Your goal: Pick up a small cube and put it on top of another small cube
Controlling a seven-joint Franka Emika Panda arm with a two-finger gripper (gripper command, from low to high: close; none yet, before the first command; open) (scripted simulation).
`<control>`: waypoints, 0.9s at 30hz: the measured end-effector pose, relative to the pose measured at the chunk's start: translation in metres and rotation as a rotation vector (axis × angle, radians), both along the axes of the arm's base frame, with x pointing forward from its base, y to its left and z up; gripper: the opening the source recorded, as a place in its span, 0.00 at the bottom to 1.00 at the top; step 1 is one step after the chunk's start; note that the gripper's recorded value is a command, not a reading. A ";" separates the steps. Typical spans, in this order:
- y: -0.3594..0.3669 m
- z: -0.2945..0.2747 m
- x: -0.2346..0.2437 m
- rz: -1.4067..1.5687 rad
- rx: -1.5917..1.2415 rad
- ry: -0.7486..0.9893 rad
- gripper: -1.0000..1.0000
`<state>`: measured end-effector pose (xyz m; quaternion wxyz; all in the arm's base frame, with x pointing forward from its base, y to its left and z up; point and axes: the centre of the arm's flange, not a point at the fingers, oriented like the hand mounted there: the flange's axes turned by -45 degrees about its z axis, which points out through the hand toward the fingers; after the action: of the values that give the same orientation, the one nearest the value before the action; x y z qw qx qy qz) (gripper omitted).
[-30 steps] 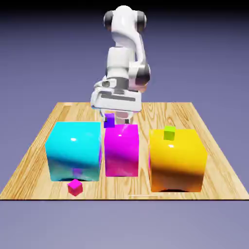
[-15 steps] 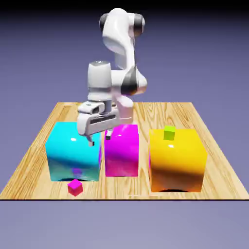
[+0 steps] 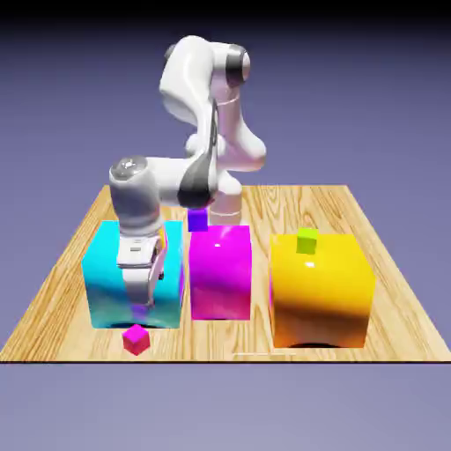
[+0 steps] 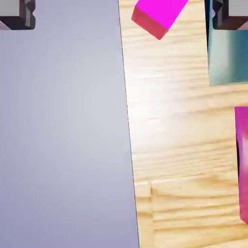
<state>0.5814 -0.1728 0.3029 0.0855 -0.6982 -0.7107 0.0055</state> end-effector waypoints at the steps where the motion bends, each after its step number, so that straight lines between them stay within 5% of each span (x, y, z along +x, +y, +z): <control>1: -0.005 -0.006 0.002 0.036 0.015 0.015 0.50; 27: -0.102 -0.162 -0.008 0.801 0.596 0.151 0.50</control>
<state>0.5735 -0.2750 0.1410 0.3237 -0.3134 -0.8854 -0.1147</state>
